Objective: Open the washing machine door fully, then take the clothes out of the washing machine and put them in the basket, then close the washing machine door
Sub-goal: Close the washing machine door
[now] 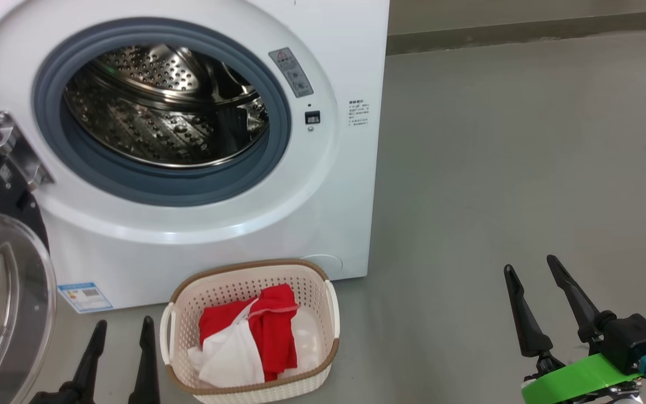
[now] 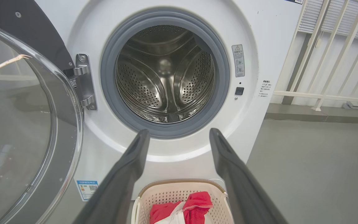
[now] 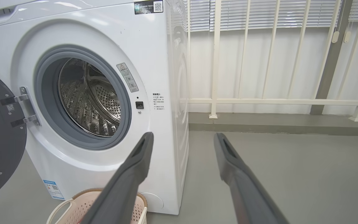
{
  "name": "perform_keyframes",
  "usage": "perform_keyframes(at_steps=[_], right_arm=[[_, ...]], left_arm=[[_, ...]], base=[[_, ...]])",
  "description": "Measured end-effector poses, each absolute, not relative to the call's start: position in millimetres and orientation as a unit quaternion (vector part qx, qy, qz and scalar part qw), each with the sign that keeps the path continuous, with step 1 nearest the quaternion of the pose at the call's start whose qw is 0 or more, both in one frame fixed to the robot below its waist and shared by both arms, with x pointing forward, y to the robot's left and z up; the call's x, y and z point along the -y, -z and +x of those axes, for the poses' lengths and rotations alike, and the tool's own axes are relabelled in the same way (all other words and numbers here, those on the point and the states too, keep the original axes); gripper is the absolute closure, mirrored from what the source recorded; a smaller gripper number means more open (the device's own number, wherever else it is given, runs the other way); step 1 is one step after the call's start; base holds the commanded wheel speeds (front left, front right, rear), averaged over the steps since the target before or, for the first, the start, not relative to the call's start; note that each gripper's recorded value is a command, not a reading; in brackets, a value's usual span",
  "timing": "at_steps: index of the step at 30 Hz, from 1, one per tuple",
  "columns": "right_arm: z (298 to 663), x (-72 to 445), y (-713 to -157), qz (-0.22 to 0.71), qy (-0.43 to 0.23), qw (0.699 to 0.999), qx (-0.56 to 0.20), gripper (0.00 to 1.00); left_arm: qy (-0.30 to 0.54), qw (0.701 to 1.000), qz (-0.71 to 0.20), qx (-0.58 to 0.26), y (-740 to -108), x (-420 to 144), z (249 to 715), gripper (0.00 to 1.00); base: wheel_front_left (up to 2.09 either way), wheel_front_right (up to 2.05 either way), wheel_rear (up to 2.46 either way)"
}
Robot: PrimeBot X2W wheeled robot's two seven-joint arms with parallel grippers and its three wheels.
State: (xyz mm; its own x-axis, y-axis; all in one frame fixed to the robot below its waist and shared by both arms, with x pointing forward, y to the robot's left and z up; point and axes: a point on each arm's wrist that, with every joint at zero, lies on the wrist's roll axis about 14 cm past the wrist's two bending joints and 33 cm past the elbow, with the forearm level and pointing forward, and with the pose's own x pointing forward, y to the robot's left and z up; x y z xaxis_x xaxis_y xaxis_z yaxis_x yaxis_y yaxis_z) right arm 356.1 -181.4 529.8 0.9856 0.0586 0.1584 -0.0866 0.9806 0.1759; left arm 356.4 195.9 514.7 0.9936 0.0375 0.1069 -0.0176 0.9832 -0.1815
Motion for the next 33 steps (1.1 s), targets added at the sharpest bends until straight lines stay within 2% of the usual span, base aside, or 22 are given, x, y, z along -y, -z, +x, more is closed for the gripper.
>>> perform_keyframes(at_steps=[7,21,33], right_arm=[[357,179,-530,0.092,-0.040,0.992,0.076,0.00],[359,175,-531,0.092,-0.047,0.992,0.078,0.00],[371,146,-532,0.090,-0.092,0.989,0.074,0.00]], left_arm=[[-0.018,0.994,-0.089,0.058,-516,-199,355,0.00],[-0.025,0.994,-0.084,0.061,-518,-204,352,0.00],[-0.074,0.990,-0.085,0.083,-529,-231,335,0.00]], base=[[-0.62,0.62,0.00],[-0.01,0.01,0.00],[0.00,0.00,0.00]])
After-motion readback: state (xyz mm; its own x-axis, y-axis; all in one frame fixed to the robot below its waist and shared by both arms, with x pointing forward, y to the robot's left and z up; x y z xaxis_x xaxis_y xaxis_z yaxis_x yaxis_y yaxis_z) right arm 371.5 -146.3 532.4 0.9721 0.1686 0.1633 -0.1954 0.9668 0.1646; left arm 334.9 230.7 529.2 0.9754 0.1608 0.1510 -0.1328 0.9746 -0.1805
